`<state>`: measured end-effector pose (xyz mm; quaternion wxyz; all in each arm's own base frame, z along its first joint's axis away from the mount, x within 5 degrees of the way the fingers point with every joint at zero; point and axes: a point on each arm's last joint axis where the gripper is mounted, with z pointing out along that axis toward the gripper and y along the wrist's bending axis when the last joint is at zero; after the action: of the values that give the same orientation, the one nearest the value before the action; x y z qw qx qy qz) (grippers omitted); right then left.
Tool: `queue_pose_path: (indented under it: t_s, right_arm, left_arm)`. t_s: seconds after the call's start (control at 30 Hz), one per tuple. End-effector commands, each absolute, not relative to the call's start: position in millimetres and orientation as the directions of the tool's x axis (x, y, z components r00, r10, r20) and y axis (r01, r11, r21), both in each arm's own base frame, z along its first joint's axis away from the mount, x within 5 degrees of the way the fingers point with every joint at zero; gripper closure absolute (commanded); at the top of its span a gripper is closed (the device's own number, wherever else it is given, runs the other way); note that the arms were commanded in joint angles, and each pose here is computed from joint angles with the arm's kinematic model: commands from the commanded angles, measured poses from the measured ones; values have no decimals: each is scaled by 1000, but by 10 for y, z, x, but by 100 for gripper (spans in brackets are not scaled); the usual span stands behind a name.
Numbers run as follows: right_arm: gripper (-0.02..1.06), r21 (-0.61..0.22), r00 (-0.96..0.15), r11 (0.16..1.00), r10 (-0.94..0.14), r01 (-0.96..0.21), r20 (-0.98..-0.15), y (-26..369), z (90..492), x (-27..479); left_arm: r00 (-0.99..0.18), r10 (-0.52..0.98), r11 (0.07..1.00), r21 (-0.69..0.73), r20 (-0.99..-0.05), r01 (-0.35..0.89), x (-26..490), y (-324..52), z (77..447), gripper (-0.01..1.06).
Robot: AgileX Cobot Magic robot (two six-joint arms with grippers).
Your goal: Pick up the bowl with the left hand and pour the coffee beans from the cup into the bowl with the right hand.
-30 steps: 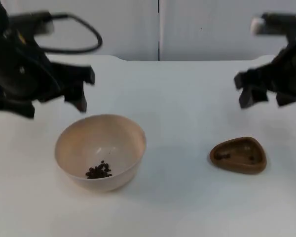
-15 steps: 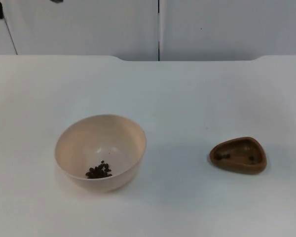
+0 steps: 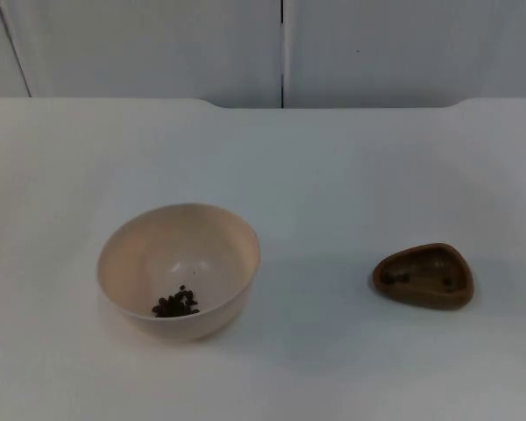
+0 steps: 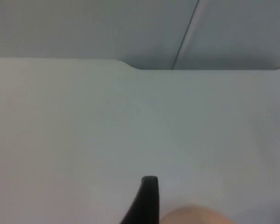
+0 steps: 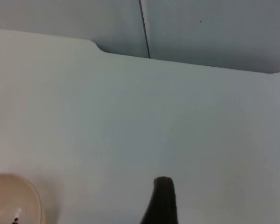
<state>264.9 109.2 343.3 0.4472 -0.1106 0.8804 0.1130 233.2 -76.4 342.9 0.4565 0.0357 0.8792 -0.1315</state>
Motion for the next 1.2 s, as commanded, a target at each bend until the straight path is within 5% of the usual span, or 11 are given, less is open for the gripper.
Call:
queue_pose_path:
  t_s: [0.0, 0.77, 1.17]
  right_arm:
    - [39, 87, -559, 949, -103, -304, -823, 1062, 3498, 2602]
    - [39, 36, -487, 939, -145, -343, -861, 723, 3372, 1783]
    - [39, 92, -421, 933, -68, -348, -904, 505, 3252, 1202]
  left_arm:
    - [-577, -22, 966, -167, -816, 199, 2286, -742, 3447, 26]
    - [-529, 24, 963, -122, -848, 240, 1540, -503, 3823, 26]
    - [-475, 32, 960, -105, -880, 260, 992, -326, 3975, 26]
